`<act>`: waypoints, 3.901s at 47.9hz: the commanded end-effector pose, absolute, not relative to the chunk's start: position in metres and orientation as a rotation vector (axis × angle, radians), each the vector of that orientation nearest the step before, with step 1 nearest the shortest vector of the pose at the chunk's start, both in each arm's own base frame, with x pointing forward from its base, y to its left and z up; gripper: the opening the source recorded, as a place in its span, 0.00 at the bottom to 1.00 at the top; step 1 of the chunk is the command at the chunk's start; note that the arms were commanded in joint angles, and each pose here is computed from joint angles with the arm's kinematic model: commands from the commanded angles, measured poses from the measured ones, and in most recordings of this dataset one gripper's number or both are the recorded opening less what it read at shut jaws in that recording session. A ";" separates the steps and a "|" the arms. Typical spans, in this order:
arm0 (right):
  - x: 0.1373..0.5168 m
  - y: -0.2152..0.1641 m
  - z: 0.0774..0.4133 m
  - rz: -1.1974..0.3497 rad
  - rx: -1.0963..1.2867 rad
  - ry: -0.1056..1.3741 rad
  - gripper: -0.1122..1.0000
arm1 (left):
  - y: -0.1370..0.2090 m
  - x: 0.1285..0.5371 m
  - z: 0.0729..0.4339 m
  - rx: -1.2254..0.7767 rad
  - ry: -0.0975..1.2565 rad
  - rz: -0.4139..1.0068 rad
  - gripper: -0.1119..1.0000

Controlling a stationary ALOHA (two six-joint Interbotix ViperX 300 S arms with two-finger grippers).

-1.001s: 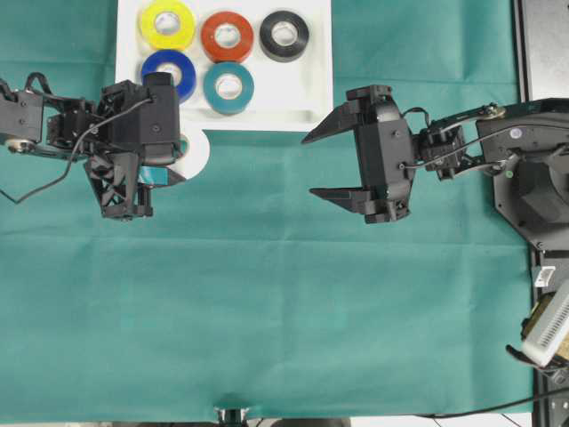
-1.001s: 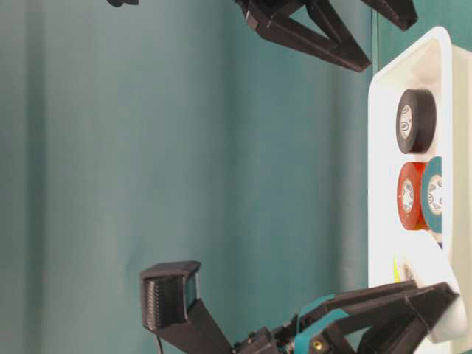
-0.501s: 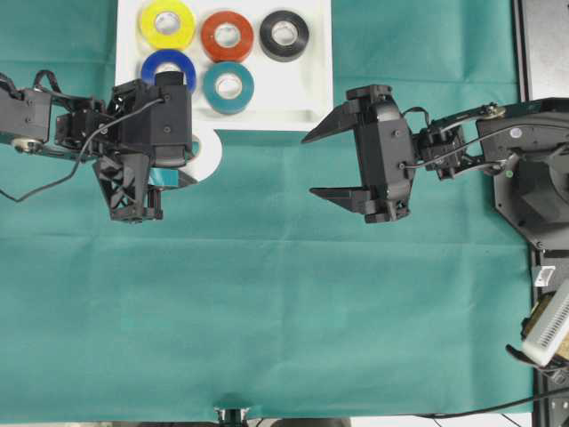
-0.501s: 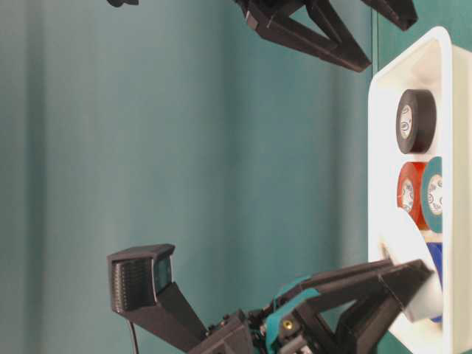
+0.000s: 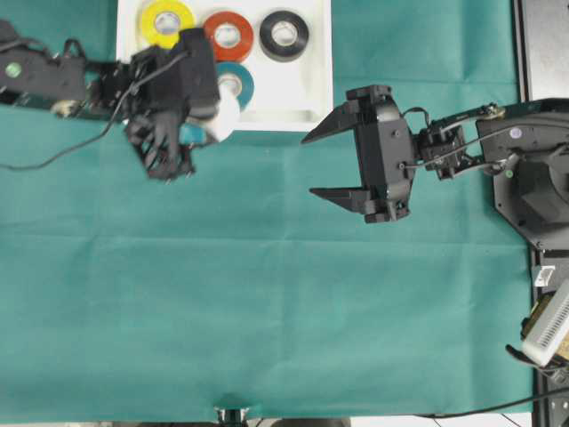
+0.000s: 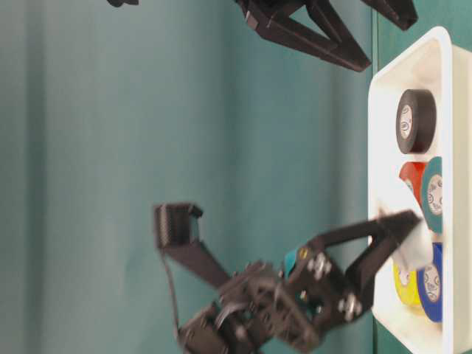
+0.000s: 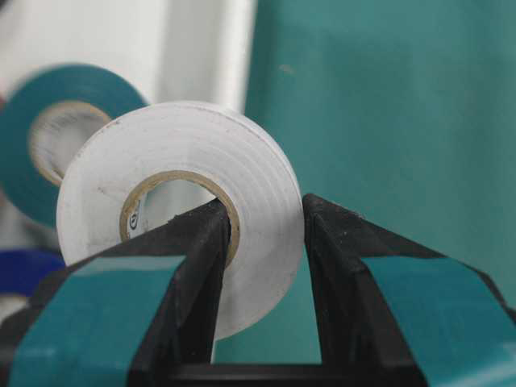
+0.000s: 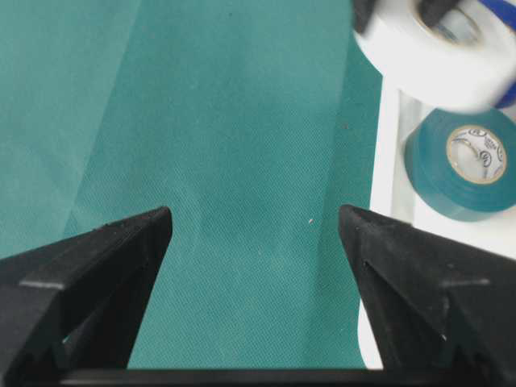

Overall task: Put the tape alternately from left to right into the white case.
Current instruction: 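Carry the white tape into the tray below the black tape, then release the white tape and pull the left gripper back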

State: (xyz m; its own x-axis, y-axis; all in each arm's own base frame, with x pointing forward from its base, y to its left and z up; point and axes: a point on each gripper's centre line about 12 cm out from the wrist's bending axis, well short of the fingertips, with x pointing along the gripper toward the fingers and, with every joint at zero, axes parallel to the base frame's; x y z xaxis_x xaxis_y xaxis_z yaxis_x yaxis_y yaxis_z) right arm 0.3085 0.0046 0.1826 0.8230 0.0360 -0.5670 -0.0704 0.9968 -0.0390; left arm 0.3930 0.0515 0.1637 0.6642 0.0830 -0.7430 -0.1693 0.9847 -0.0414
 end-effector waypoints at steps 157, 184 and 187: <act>0.305 0.007 0.185 0.066 -0.060 0.588 0.86 | 0.001 0.385 0.186 0.006 0.730 -0.002 0.96; 0.302 0.009 0.184 0.087 -0.053 0.566 0.86 | -0.001 0.378 0.180 0.005 0.749 -0.007 0.96; 0.301 0.009 0.188 0.083 -0.052 0.557 0.86 | -0.001 0.378 0.182 0.007 0.744 -0.007 0.96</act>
